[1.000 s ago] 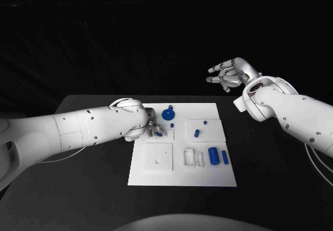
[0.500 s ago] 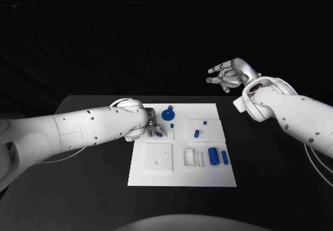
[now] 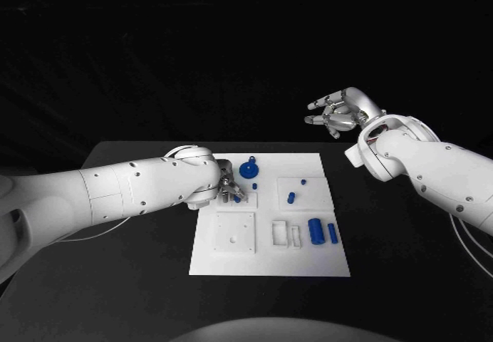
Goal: Assemble the parts on the task board
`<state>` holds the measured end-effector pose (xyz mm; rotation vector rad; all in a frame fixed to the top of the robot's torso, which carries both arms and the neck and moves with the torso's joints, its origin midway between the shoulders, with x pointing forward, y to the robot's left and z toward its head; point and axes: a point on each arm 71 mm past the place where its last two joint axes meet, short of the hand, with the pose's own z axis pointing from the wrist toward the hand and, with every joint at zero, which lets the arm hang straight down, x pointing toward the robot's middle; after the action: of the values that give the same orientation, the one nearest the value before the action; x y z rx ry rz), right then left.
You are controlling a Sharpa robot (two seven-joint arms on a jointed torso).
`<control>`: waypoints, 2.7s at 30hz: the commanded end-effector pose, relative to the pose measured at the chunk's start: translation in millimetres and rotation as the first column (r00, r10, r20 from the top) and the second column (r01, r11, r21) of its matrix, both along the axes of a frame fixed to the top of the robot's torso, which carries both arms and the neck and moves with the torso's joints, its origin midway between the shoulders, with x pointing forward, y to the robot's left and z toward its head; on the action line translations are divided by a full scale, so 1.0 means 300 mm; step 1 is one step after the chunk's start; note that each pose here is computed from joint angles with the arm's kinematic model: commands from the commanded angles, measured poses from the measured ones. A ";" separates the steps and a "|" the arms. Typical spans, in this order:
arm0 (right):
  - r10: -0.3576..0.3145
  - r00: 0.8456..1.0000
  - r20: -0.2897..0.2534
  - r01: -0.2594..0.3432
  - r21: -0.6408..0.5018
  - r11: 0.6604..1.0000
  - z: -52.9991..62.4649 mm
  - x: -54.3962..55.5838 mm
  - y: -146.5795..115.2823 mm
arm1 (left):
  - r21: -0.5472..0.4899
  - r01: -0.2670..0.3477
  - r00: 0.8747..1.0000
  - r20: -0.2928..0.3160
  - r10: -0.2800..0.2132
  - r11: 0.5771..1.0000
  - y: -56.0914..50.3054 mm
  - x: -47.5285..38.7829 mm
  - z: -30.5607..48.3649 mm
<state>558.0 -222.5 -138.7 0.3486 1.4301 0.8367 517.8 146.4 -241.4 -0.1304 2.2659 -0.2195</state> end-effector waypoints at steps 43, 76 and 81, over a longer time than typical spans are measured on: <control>0.005 1.000 0.000 -0.005 -0.014 1.000 -0.004 -0.004 -0.005 | 0.031 -0.012 0.996 -0.084 0.014 0.999 0.036 -0.023 -0.067; 0.004 1.000 -0.004 -0.004 -0.018 1.000 -0.007 -0.003 -0.003 | -0.040 -0.014 0.981 -0.192 0.006 0.999 0.049 0.019 -0.048; 0.005 1.000 -0.004 -0.005 -0.018 1.000 -0.007 -0.003 -0.002 | -0.036 0.011 0.982 -0.188 -0.018 0.999 0.044 0.031 -0.018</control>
<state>557.5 -224.5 -140.7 0.3481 1.4349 0.8265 530.7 157.5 -241.4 -0.2122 2.3910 -0.3036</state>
